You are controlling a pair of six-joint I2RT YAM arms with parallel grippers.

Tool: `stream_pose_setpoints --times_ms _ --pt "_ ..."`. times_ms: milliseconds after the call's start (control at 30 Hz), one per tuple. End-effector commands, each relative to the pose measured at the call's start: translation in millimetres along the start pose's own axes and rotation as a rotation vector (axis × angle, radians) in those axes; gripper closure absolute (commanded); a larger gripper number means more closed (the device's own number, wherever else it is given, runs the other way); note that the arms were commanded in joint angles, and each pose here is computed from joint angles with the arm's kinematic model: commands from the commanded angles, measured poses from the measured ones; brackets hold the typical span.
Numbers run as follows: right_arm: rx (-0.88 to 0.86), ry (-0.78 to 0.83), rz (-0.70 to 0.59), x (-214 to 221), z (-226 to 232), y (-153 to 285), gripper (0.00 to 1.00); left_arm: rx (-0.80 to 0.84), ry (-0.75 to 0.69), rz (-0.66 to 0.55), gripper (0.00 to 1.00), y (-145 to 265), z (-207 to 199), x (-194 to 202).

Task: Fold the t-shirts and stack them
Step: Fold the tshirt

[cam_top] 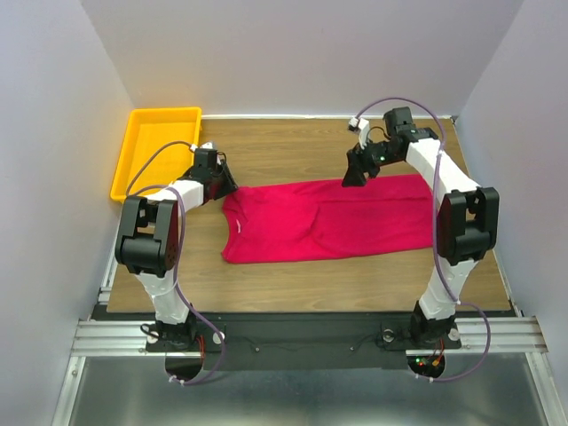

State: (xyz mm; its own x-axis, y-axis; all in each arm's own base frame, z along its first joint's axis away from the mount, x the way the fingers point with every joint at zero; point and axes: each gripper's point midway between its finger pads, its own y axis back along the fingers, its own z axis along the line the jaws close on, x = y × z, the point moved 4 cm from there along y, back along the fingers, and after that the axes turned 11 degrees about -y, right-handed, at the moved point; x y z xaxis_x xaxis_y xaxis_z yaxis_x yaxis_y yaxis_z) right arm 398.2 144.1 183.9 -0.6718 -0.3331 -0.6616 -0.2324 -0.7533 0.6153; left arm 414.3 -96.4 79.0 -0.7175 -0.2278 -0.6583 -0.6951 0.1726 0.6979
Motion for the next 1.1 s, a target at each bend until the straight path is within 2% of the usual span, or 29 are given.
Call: stream_pose_setpoints --times_ms 0,133,267,400,667,800,967,1067 --pt "-0.014 0.018 -0.051 -5 9 7 0.28 -0.009 -0.048 -0.050 0.55 6 -3 -28" --pt "-0.015 0.008 -0.064 0 13 14 0.28 -0.029 -0.060 -0.079 0.56 14 -2 -35" --pt "-0.020 0.004 -0.076 3 16 18 0.28 -0.076 -0.097 -0.092 0.53 21 4 -41" --pt "-0.027 -0.019 -0.083 10 18 20 0.28 -0.065 -0.148 0.015 0.51 3 8 -24" --pt "-0.010 -0.040 -0.101 19 17 30 0.28 -0.071 -0.190 0.090 0.52 -13 12 -16" --pt "0.001 -0.046 -0.113 19 15 36 0.28 -0.055 -0.198 0.130 0.55 -17 12 -8" --pt "0.006 -0.056 -0.121 19 12 39 0.28 -0.030 -0.198 0.143 0.72 -19 8 -8" --pt "0.006 -0.057 -0.128 18 12 41 0.28 -0.020 -0.207 0.142 0.75 -17 7 -9"
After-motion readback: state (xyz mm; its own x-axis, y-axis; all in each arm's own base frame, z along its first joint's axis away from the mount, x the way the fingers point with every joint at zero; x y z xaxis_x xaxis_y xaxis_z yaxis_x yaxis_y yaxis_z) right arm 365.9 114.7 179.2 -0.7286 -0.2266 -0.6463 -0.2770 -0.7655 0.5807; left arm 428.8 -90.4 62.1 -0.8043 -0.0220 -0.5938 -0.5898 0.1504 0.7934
